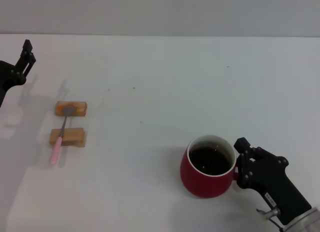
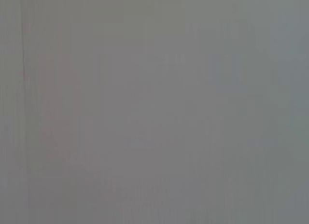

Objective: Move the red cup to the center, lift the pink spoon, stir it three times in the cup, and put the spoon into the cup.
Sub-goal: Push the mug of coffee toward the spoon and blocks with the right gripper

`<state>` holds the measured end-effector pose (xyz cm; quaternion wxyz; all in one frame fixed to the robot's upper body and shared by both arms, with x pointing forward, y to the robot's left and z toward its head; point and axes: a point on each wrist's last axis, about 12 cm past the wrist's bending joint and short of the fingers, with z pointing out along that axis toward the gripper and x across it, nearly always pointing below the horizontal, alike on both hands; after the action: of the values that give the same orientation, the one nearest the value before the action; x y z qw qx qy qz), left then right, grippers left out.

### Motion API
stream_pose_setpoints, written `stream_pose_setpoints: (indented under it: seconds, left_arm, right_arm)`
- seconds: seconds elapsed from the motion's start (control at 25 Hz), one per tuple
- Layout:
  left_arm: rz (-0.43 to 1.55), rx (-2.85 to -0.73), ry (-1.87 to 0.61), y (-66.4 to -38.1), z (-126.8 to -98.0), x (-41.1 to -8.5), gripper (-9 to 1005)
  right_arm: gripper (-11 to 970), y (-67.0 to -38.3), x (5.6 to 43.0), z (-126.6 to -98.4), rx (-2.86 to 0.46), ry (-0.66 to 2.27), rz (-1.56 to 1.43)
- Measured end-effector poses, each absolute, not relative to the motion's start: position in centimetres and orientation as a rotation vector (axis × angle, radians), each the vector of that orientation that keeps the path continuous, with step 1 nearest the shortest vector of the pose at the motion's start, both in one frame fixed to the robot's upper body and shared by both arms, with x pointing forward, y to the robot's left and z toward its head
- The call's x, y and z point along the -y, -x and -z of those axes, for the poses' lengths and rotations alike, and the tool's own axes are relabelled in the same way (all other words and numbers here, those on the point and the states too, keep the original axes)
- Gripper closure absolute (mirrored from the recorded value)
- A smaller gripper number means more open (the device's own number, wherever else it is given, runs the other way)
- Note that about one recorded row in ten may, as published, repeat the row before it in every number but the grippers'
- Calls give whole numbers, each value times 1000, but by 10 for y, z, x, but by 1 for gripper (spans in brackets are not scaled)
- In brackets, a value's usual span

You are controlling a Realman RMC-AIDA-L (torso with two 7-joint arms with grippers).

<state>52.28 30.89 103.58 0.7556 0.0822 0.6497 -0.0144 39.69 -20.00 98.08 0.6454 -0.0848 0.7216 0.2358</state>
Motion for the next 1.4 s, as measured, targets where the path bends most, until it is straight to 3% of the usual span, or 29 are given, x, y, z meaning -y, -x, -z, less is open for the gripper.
stream_pose_setpoints:
  seconds: [0.88, 1.4]
  left_arm:
    - [37, -1417, -187, -524, -1036, -307, 185]
    - [41, -1431, -192, -528, -1036, -304, 185]
  right_arm:
    - [960, -385, 211, -988, -1561, 152, -488]
    - [960, -358, 220, -986, -1565, 97, -245]
